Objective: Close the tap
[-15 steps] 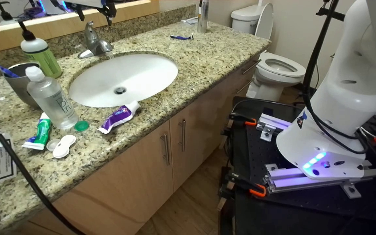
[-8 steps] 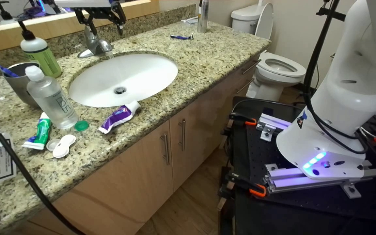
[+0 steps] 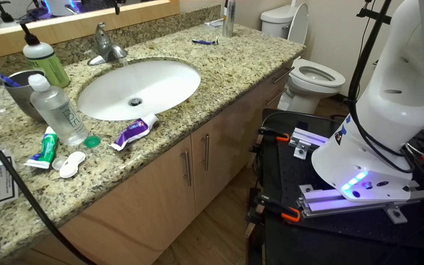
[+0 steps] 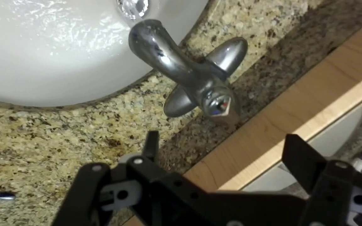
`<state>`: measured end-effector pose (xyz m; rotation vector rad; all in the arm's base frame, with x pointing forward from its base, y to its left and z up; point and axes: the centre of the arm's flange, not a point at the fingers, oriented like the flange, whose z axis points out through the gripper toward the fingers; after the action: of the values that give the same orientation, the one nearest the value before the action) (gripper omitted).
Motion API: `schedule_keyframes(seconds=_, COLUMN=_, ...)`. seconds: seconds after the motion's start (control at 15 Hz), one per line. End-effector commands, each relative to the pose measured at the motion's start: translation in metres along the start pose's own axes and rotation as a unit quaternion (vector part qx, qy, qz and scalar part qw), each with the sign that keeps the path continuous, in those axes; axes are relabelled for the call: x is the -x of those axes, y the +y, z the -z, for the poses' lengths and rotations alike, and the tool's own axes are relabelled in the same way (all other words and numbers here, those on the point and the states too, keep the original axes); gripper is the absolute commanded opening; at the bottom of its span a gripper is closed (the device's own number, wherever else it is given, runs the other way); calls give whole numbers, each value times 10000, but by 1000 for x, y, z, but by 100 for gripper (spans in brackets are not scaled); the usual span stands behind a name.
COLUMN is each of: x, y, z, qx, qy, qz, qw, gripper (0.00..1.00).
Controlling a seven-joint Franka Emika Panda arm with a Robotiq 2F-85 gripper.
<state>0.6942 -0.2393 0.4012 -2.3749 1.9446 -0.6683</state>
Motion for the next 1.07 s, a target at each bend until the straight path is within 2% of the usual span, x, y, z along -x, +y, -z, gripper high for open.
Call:
schedule_keyframes(seconds=0.0, x=-24, y=8, z=4, qx=246, qy=-21, qz=-147, qw=9996, gripper=100)
schedule_keyframes(seconds=0.07, x=-28, y=12, z=-2, qx=495, qy=-156, qz=-3, qw=9987, gripper=100)
schedule_keyframes(seconds=0.13, x=-19, y=12, z=4, qx=208, qy=-18, qz=-116, qw=9997, gripper=100)
schedule_keyframes(seconds=0.27, x=-18, y=17, z=-4, qx=396, qy=-157, qz=-76, qw=9991, gripper=100)
schedule_keyframes(seconds=0.8, x=-12, y=15, z=-10, qx=410, qy=-116, qz=-81, qw=9991, gripper=100)
schedule_keyframes(seconds=1.0, x=-4, y=11, z=-50, qx=969, qy=-219, qz=108, qw=9950, gripper=100)
